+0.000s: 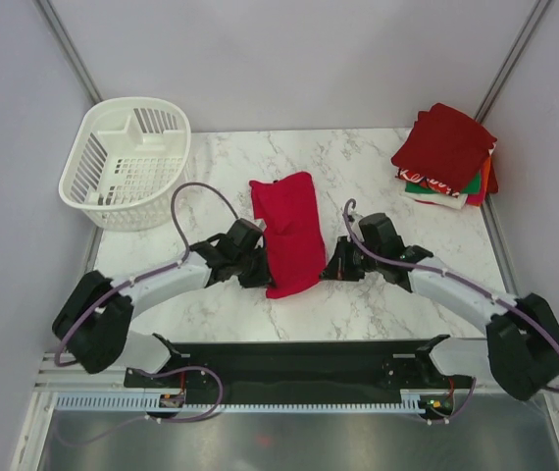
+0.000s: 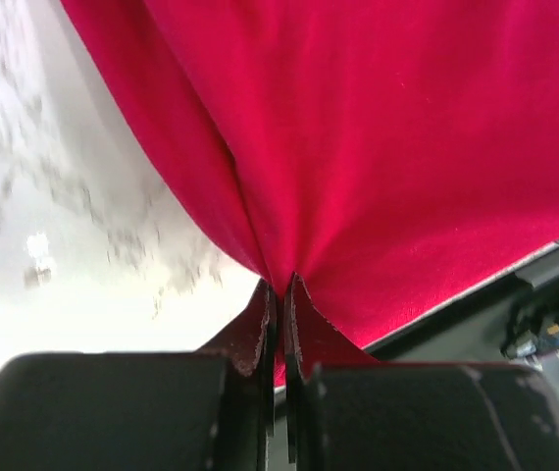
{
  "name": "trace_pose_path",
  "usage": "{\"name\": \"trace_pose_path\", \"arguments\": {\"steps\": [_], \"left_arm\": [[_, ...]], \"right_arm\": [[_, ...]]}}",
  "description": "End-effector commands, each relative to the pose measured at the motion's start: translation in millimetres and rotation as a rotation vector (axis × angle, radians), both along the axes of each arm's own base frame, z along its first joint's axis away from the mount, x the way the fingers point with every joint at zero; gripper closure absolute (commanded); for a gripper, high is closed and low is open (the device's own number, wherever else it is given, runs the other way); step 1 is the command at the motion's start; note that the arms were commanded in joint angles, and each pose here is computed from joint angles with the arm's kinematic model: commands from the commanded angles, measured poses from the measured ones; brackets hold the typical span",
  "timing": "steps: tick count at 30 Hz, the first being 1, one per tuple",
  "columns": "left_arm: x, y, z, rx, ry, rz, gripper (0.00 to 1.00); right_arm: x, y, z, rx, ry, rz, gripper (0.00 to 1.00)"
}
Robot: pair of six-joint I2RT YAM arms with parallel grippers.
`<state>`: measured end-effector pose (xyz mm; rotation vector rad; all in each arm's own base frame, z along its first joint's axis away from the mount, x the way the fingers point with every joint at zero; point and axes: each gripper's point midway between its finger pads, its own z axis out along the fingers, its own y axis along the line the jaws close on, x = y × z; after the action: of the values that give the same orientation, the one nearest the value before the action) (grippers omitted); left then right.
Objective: Fold and stack the t-shirts
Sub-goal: Fold the tshirt
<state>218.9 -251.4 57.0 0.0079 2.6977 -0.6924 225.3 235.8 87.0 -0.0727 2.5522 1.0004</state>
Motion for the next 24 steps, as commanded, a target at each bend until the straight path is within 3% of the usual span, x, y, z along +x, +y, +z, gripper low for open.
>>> {"name": "trace_pose_path", "arguments": {"steps": [1,5,13,24], "left_arm": [[-31.3,9.8,15.1,-0.026,0.068,0.055,0.98],[-32.4,17.6,47.7,-0.049,0.016,0.082,0.98],[-8.7,25.5,87.1,0.021,-0.006,0.104,0.98],[87.4,28.2,119.1,-0.006,-0.055,0.113,0.94]], "right_arm": [[-25.9,3.2,21.4,0.035,0.012,-0.04,1.0],[-23.3,8.0,63.5,0.097,-0.065,-0.072,1.0],[19.7,10.4,106.1,0.005,-0.187,-0.105,1.0],[93.7,10.4,114.5,-0.091,-0.237,-0.201,1.0]]}}
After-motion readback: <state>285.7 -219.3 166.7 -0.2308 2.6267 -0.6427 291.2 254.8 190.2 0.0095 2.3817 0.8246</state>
